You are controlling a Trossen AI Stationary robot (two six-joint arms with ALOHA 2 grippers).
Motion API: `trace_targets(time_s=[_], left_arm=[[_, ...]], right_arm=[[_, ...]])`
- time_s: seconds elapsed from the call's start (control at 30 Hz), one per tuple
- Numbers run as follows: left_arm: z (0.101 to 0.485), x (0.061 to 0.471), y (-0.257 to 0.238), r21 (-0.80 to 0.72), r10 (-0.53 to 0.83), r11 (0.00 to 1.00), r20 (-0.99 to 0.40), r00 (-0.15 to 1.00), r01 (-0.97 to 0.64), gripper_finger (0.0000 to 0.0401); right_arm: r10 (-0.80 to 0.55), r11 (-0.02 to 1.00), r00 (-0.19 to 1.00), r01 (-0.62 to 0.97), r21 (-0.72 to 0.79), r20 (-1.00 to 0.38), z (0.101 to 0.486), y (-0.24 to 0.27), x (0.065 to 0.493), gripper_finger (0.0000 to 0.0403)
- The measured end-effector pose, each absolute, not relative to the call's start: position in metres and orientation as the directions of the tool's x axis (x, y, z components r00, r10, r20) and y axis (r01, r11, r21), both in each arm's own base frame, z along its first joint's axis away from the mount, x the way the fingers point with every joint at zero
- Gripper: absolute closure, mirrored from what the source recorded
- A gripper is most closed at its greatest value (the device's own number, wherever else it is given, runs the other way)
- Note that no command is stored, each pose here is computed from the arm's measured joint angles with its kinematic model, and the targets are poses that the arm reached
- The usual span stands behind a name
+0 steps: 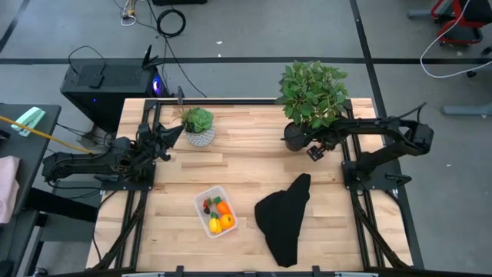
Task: Pick and placing Produce into tupperware
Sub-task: Put the peach into the transparent bin
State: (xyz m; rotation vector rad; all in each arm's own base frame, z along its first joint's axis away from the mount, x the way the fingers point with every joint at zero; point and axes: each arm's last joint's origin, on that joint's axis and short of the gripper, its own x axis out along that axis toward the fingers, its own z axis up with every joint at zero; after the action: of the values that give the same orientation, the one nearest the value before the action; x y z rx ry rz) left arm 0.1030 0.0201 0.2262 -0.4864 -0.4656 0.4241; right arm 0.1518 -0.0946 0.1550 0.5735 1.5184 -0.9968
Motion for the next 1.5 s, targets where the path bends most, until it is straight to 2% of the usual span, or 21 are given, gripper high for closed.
trace_targets(time_s=[0.2, 0.53, 0.73, 1.0, 1.17, 1.5], left_arm=[[0.2262, 0.1029, 0.0201, -0.531, 0.488, 0.802, 0.32, 0.812, -0.273, 0.0379], [0.2262, 0.103, 0.0201, -0.531, 0.488, 0.802, 0.321, 0.812, -0.273, 0.0394], [0.2263, 0.1029, 0.0201, -0.531, 0.488, 0.802, 0.321, 0.812, -0.273, 0.038], [0.2263, 0.1029, 0.0201, -0.53, 0.488, 0.803, 0.321, 0.812, -0.273, 0.0396], [0.2263, 0.1029, 0.0201, -0.531, 0.488, 0.802, 0.321, 0.812, -0.273, 0.038], [0.2261, 0.1029, 0.0201, -0.529, 0.488, 0.803, 0.32, 0.812, -0.274, 0.0396]], right_arm=[[-0.17, 0.524, -0.208, 0.809, -0.267, -0.963, 0.1512, -0.0961, 0.1547, 0.0048], [-0.174, 0.526, -0.216, 0.804, -0.276, -0.961, 0.1495, -0.0967, 0.1555, 0.0053], [-0.174, 0.525, -0.216, 0.805, -0.276, -0.961, 0.1495, -0.0967, 0.1554, 0.0087], [-0.174, 0.519, -0.217, 0.809, -0.276, -0.961, 0.1495, -0.0966, 0.1554, 0.0145], [-0.173, 0.512, -0.217, 0.813, -0.276, -0.961, 0.1495, -0.0966, 0.1553, 0.0174], [-0.163, 0.493, -0.227, 0.824, -0.279, -0.96, 0.1525, -0.0936, 0.1516, 0.0183]])
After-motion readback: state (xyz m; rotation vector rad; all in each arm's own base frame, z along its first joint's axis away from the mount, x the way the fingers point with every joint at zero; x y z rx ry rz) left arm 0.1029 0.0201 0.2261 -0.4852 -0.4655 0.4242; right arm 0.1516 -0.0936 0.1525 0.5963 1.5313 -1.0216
